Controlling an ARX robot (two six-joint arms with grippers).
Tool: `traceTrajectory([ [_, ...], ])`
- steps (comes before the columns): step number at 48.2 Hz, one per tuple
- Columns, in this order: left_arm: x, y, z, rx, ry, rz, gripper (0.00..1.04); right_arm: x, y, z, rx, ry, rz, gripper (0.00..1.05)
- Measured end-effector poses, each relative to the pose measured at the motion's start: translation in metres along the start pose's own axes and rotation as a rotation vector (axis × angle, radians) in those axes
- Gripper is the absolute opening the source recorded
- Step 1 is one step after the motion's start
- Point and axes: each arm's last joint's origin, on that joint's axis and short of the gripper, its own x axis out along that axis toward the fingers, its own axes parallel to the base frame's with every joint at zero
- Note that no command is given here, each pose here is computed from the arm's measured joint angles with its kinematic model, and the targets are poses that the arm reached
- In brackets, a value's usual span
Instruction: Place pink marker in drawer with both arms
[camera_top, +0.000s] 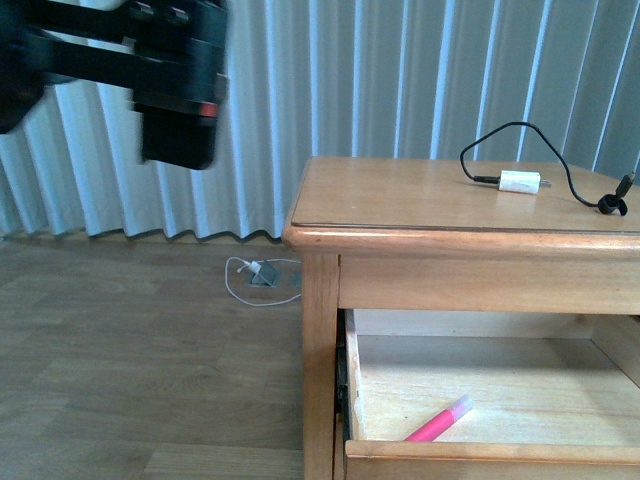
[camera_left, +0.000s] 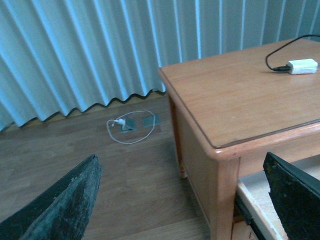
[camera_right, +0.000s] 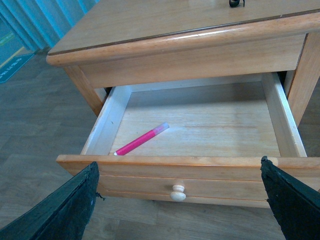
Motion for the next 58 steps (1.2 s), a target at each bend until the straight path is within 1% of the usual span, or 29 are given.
traceTrajectory([
  [2, -0.015, 0.009, -0.004, -0.016, 0.0, 0.031, 0.99, 0.0, 0.0, 0.0, 0.0, 0.0, 0.0, 0.96],
  [9, -0.051, 0.028, -0.021, -0.068, 0.028, 0.124, 0.99, 0.0, 0.0, 0.0, 0.0, 0.0, 0.0, 0.96],
  [16, -0.084, 0.035, -0.043, -0.12, 0.067, 0.186, 0.99, 0.0, 0.0, 0.0, 0.0, 0.0, 0.0, 0.96],
  [24, -0.109, 0.041, -0.063, -0.177, 0.108, 0.261, 0.99, 0.0, 0.0, 0.0, 0.0, 0.0, 0.0, 0.96],
  [28, -0.118, 0.041, -0.069, -0.211, 0.096, 0.274, 0.99, 0.0, 0.0, 0.0, 0.0, 0.0, 0.0, 0.96],
  [42, -0.12, 0.041, -0.069, -0.238, 0.08, 0.275, 0.99, 0.0, 0.0, 0.0, 0.0, 0.0, 0.0, 0.96],
  [43, -0.121, 0.041, -0.069, -0.233, 0.076, 0.267, 0.97, 0.0, 0.0, 0.0, 0.0, 0.0, 0.0, 0.96],
  [45, -0.121, 0.041, -0.071, -0.215, 0.06, 0.212, 0.9, 0.0, 0.0, 0.0, 0.0, 0.0, 0.0, 0.96],
  [48, -0.124, 0.042, -0.077, -0.197, 0.056, 0.168, 0.8, 0.0, 0.0, 0.0, 0.0, 0.0, 0.0, 0.96],
  [56, -0.13, 0.045, -0.092, -0.176, 0.059, 0.166, 0.49, 0.0, 0.0, 0.0, 0.0, 0.0, 0.0, 0.96],
  [58, -0.131, 0.047, -0.094, -0.174, 0.055, 0.142, 0.42, 0.0, 0.0, 0.0, 0.0, 0.0, 0.0, 0.96],
])
